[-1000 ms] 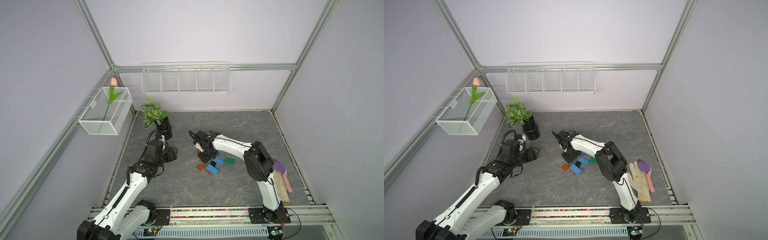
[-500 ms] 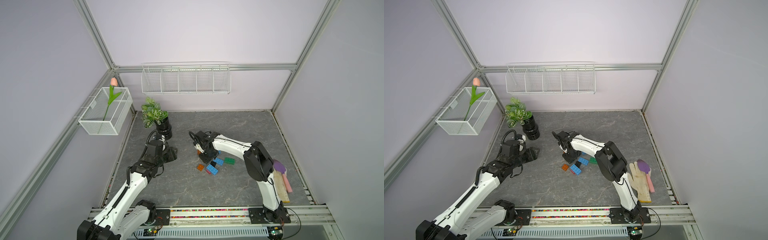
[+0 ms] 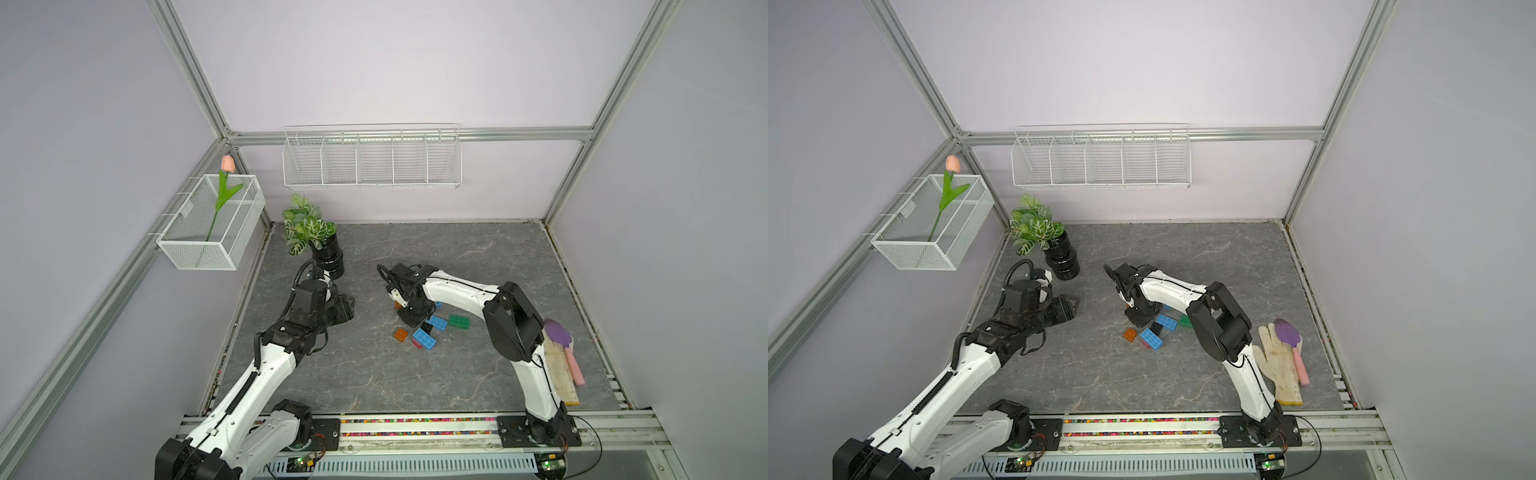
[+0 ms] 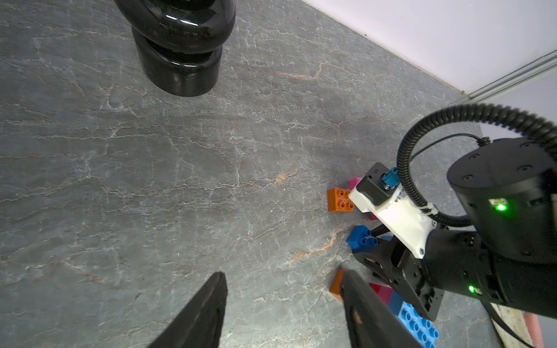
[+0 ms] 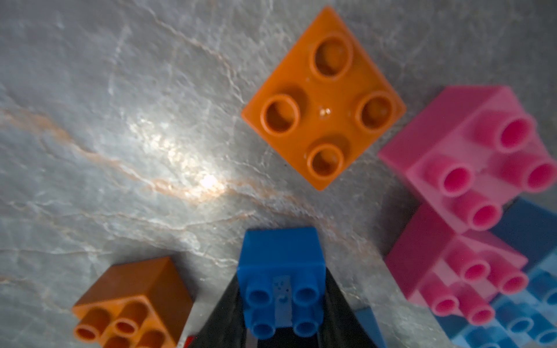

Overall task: Assemble the letter p with lego
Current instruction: Pick up the lego brick from the center of the board.

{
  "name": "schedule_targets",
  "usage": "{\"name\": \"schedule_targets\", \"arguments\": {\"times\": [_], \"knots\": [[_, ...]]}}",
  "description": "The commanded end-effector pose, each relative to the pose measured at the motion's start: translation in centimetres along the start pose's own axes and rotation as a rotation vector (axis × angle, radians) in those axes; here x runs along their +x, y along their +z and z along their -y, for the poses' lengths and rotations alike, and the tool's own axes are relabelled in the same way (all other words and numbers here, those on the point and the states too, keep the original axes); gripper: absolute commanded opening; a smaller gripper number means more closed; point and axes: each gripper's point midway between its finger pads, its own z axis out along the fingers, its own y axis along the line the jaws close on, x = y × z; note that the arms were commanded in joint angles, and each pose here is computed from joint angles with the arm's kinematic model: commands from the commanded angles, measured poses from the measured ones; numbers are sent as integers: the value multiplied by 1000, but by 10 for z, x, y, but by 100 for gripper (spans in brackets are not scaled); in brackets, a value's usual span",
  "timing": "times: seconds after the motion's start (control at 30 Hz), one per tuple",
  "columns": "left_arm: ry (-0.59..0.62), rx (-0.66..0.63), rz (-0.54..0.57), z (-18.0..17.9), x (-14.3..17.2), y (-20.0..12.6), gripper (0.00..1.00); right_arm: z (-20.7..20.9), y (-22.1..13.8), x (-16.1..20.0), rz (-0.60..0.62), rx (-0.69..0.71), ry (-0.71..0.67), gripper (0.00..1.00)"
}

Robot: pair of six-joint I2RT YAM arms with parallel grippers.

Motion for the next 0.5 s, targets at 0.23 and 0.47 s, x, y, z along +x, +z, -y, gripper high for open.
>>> {"name": "schedule_targets", "arguments": {"times": [0.23,0.47], "knots": [[12,-13,12,-1,-5,-3,63,-2,-2,-9,20,-7,29,41],[11,-13,13,-1,-6,-3,63,-3,-7,-14,38,-13,34,41]]}}
